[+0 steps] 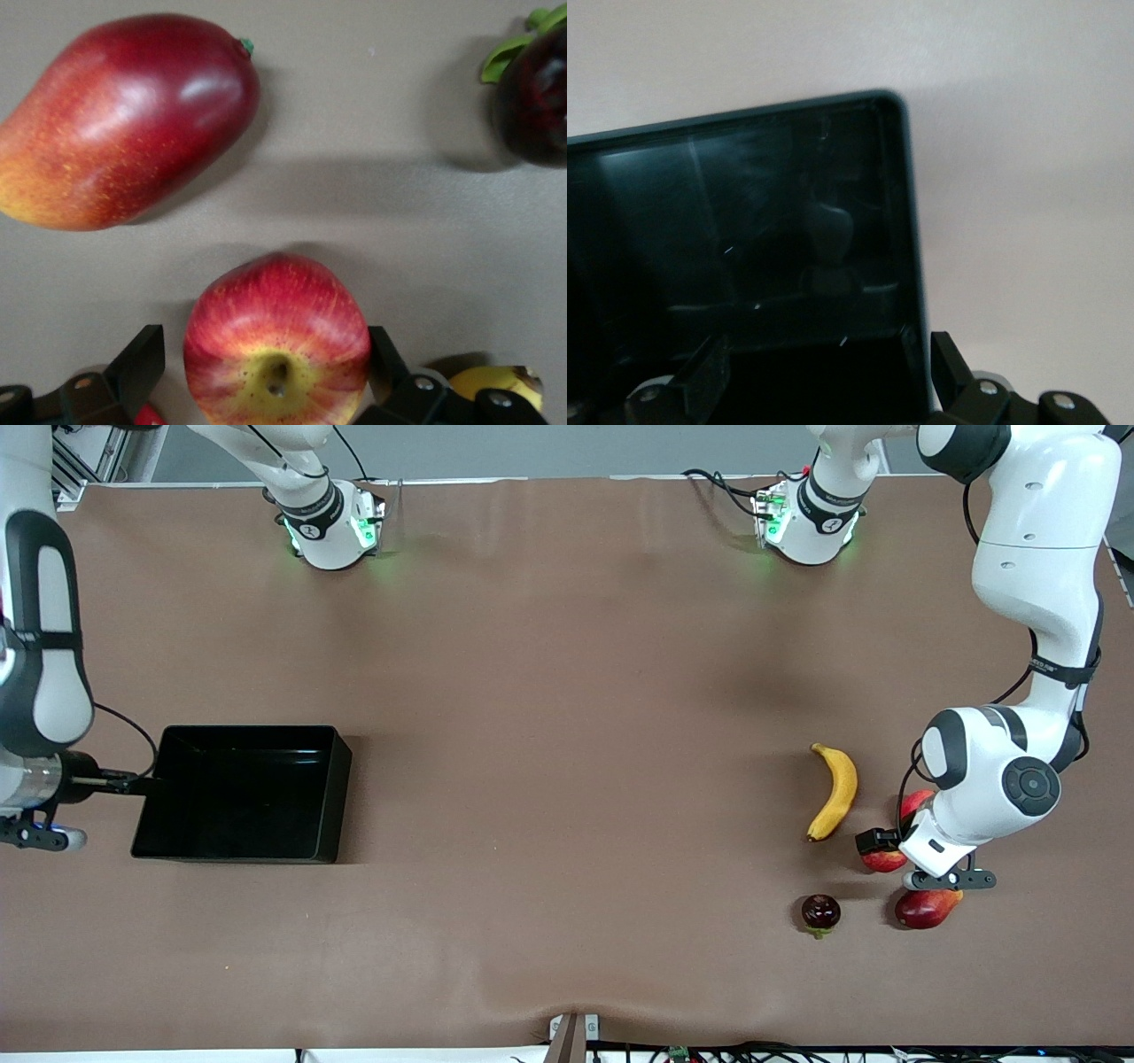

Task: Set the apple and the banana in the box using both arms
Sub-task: 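Grasp the red apple with the left gripper while the right gripper reaches the box, then push the box with the right gripper while the left gripper carries the apple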

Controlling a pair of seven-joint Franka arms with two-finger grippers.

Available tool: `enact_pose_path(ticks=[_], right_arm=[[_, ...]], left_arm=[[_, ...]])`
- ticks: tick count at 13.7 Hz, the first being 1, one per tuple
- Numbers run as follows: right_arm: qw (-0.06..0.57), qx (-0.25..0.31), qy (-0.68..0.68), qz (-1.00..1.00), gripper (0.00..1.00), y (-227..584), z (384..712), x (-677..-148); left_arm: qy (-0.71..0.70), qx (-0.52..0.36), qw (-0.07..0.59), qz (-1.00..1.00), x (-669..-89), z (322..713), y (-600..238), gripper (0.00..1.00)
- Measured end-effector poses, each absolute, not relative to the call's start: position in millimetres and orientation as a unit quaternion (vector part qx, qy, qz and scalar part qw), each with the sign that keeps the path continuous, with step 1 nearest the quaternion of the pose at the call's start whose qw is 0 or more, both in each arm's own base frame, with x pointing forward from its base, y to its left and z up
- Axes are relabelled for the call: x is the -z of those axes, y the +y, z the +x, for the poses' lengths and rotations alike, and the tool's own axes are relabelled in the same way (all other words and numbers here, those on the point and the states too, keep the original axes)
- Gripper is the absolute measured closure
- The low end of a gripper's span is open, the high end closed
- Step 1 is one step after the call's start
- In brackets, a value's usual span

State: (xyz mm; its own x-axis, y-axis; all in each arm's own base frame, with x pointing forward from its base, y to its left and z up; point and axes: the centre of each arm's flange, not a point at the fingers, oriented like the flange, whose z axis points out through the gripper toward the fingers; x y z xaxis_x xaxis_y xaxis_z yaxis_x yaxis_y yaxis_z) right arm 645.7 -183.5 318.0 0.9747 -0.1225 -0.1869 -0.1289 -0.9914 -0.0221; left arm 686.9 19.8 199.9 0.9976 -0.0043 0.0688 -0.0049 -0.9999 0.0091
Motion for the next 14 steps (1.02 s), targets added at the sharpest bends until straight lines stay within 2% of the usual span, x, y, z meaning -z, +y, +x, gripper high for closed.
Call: enact_pose_path(ticks=[1,3,4,5,6,9,14], right_arm=[[0.017,-0.088,0.049,-0.995,0.00,-199,644,-300],[0.020,-0.083,0.026,-0.996,0.00,-236,632,-260],[0.019,-0.078,0.022,-0.997,0.00,-241,630,-250],[0.016,-0.071,0.020,-0.997,0.00,-240,629,-240],[0.014,-0.064,0.018,-0.998,0.06,-238,628,-232],[0.014,-0.060,0.011,-0.998,0.41,-228,628,-223],[0.011,-0.037,-0.018,-0.999,0.96,-207,643,-249]], left_arm=[[-0.003,-0.033,0.005,0.999,-198,686,19,0.00],[-0.005,-0.032,0.005,0.999,-197,686,16,0.08],[-0.005,-0.033,0.005,0.999,-199,687,16,0.19],[-0.005,-0.032,0.005,0.999,-203,687,16,0.22],[-0.006,-0.029,0.005,1.000,-211,688,15,0.22],[-0.011,-0.016,0.005,1.000,-265,689,9,0.22],[-0.019,-0.006,0.004,1.000,-385,668,-11,0.22]])
